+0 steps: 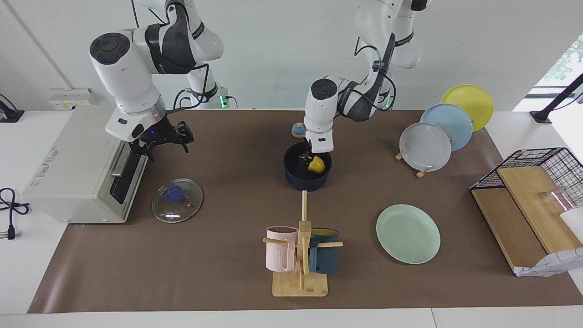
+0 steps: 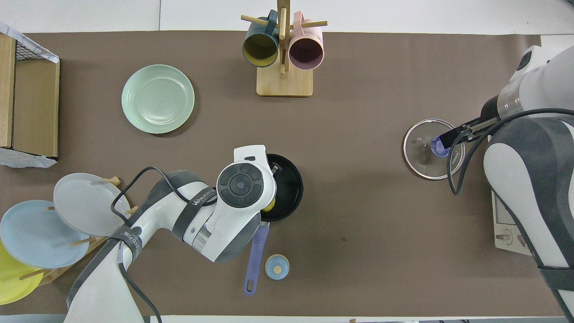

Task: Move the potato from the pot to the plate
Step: 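Grasp the potato with the left gripper while the right gripper sets the lid down, then lift the potato out of the saucepan with the left gripper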

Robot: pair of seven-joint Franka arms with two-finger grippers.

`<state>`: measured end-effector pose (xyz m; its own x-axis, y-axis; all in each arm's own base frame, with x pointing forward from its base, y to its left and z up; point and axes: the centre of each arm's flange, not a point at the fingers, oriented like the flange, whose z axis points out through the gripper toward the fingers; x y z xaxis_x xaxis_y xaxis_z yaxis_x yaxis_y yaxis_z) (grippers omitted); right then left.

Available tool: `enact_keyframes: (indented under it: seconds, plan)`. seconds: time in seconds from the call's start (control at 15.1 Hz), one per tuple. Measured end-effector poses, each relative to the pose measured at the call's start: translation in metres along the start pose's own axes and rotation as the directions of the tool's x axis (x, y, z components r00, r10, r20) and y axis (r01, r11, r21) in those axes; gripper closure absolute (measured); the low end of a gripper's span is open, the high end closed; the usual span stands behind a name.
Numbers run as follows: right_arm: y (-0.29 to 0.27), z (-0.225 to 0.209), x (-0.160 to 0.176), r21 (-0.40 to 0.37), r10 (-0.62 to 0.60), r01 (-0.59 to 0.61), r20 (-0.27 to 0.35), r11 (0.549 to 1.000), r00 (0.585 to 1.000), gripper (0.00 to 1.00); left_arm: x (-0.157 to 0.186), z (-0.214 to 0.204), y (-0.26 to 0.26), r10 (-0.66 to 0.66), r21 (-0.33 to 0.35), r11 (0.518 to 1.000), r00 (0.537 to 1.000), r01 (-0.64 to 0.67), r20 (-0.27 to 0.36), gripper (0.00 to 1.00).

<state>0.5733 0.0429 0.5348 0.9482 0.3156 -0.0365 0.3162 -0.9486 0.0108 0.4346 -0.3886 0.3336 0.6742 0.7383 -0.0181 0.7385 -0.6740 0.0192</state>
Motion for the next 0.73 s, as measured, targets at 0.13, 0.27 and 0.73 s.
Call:
enact_keyframes:
  seconds: [0.13,0.27,0.73]
  plan:
    - [-0.001,-0.007,-0.005,0.002,0.006,-0.006,0.012,1.0,1.0,0.0,0.0,0.004,0.001,-0.005,0.005,1.0,1.0,0.005,0.0,0.0]
    - [-0.002,-0.016,-0.014,0.004,0.046,-0.046,0.03,0.999,0.999,0.0,-0.001,0.004,0.001,-0.006,0.005,1.0,1.0,0.006,0.0,0.0]
    - [-0.011,-0.043,-0.035,0.001,0.161,-0.161,0.072,0.987,0.984,0.0,-0.001,0.004,0.001,-0.009,0.005,1.0,1.0,0.009,0.0,0.13]
